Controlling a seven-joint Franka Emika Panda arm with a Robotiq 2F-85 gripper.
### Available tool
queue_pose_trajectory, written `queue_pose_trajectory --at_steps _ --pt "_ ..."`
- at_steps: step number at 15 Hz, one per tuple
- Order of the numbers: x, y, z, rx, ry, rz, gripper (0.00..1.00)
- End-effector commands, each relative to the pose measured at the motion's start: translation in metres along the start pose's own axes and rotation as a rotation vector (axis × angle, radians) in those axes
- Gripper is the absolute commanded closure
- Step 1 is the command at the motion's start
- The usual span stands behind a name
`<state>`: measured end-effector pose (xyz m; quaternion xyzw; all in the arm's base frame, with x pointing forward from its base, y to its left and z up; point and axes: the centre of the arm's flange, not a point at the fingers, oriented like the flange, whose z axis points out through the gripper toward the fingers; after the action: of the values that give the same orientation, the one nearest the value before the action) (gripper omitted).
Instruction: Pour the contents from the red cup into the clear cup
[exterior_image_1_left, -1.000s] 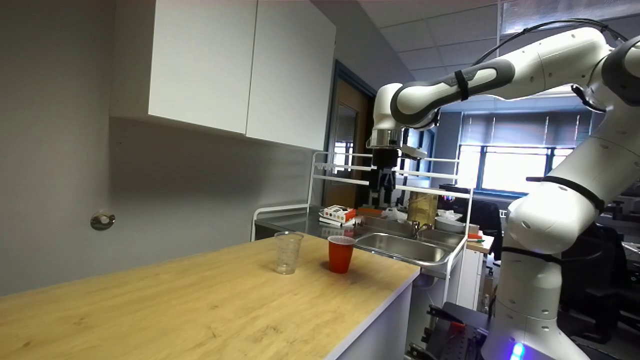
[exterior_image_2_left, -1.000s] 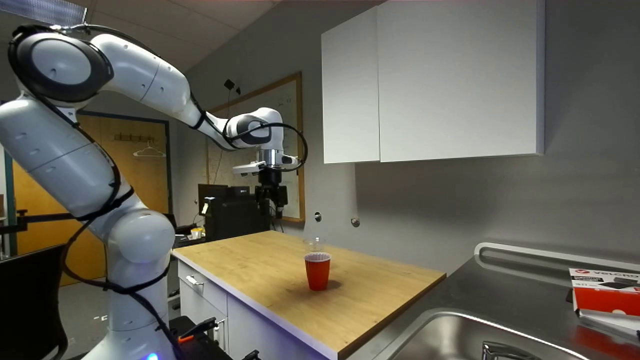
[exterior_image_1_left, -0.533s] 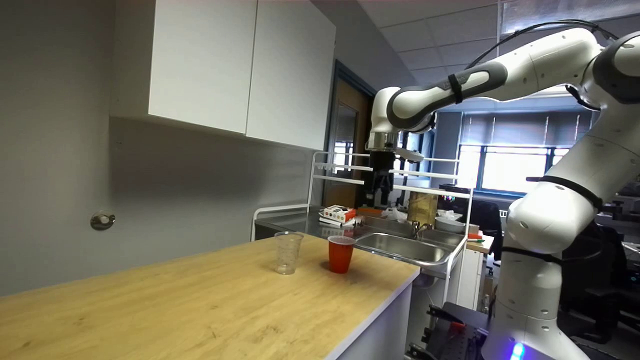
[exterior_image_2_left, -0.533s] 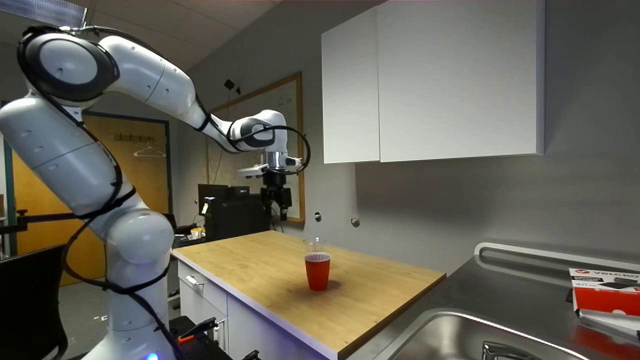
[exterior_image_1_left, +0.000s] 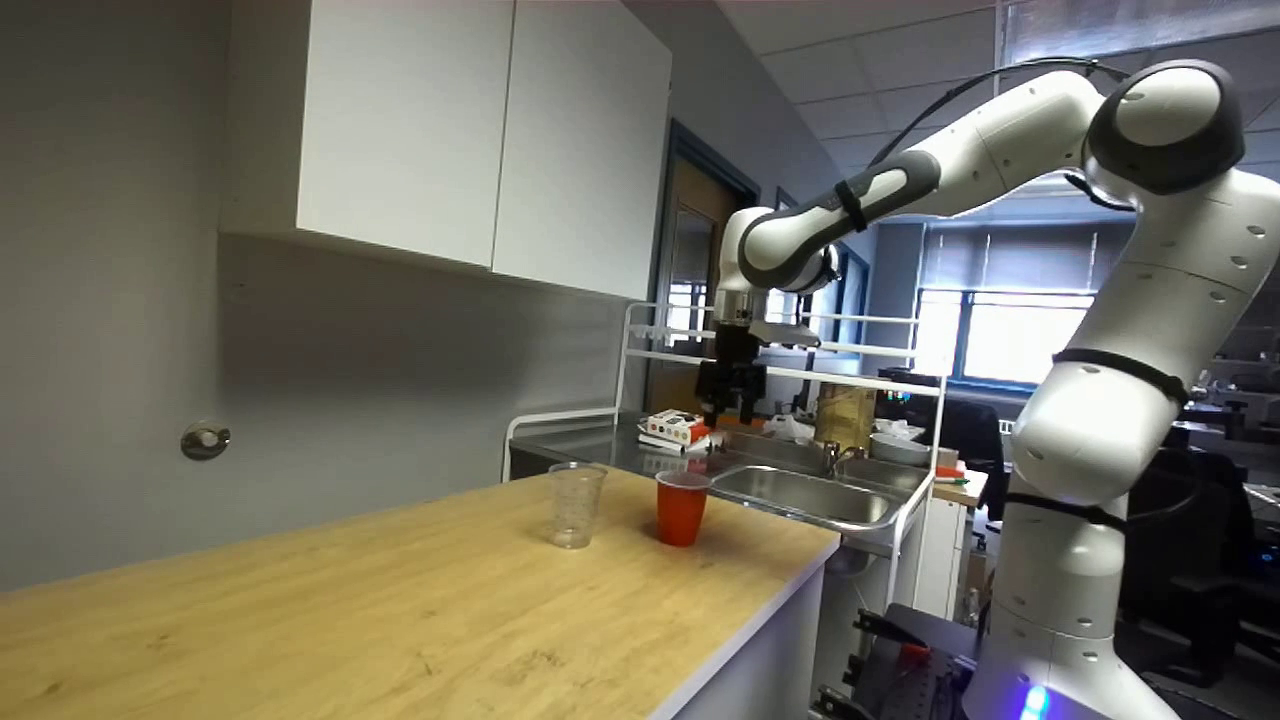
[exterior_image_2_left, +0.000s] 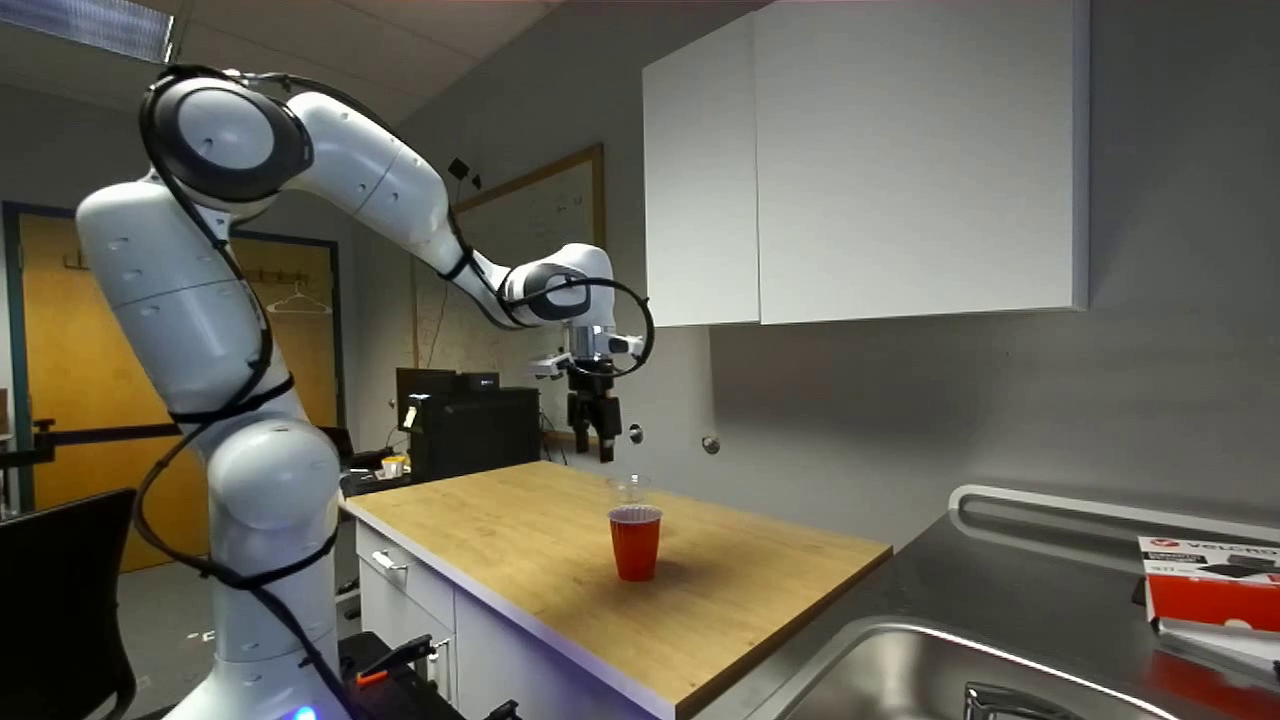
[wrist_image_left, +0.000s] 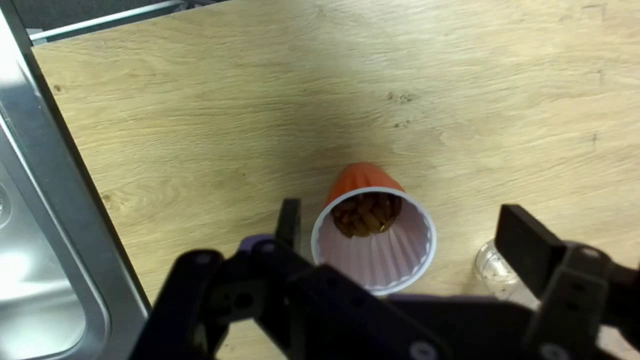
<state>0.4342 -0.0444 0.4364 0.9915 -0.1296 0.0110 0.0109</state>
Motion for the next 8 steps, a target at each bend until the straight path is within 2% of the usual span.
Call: queue_pose_trajectory --at_steps 1,8 --pt "0.042 0.01 0.015 0.009 -0.037 0.073 0.0" --pt "0.078 0.027 0.06 0.047 -0.125 0.133 0.0"
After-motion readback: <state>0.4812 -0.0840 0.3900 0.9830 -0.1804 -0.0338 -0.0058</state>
